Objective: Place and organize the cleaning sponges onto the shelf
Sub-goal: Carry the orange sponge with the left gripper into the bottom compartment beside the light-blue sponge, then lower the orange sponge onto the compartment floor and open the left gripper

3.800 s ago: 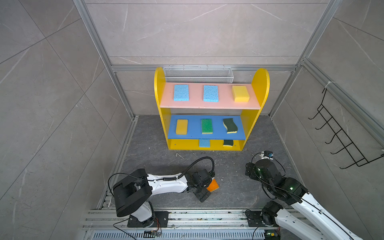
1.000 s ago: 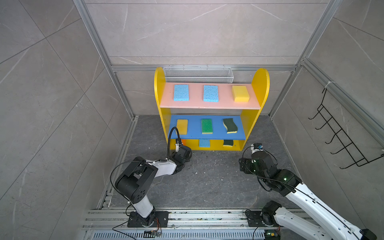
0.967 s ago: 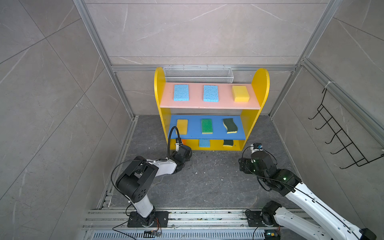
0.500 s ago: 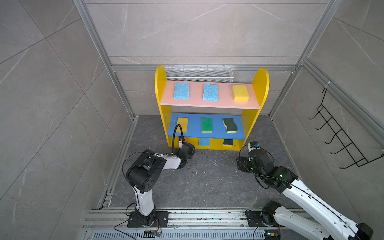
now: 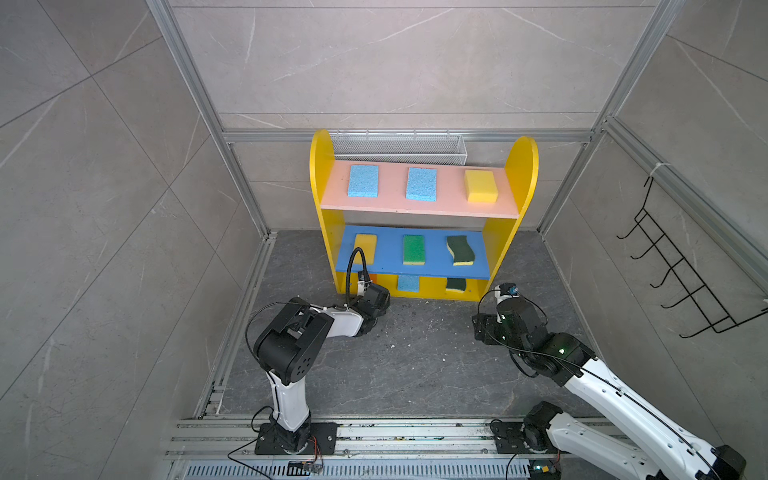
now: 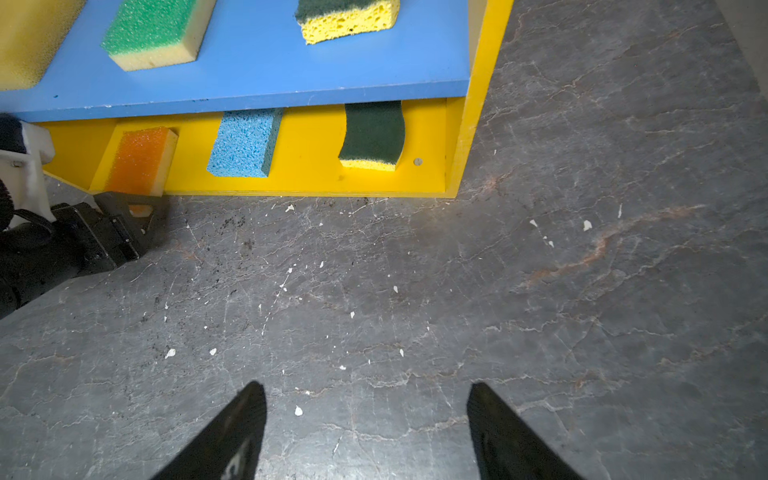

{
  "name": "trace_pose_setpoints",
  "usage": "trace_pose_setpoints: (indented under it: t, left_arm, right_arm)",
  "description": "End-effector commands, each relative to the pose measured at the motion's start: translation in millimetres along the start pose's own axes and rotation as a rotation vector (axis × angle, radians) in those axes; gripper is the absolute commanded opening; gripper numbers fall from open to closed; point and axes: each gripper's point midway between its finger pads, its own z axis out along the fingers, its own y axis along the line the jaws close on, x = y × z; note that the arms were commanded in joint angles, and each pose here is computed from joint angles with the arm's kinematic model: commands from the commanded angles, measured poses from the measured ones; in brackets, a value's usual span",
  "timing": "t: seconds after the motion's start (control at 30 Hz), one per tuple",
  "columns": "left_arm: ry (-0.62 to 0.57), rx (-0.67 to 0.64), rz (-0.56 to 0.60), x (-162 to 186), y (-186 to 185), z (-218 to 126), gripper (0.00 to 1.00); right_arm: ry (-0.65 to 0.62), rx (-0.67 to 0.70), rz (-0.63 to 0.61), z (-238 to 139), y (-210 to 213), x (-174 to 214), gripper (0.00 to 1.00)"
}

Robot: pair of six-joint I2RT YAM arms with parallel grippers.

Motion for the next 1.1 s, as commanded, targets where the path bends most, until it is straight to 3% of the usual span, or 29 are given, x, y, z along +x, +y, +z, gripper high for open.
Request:
trace_pose_setpoints:
  t: [0.0, 0.4, 0.7, 0.87, 1.07]
  left_arm:
    - [-0.132, -0.003, -0.064, -46, -3, -7, 0.79]
    - [-0.167, 0.033, -0.078, -51, 4, -35, 0.84]
    - [-0.179, 0.078, -0.080, -41, 8, -67, 0.82]
    - [-0.171, 0.169, -0.138, -23, 14, -93, 0.71]
    - [-0.166, 0.361, -0.213, -2, 9, -118, 0.45]
  right_arm:
    - [-0.034, -0.028, 0.020, -9, 4, -12, 0.79]
    - [-0.037, -0.059, 0.037, -14, 7, -11, 0.77]
    - [-0.030, -0.076, 0.059, -19, 7, -6, 0.75]
    - [-0.035, -0.080, 0.068, -22, 4, -4, 0.74]
    - [-0.029, -0.100, 0.063, -21, 8, -2, 0.73]
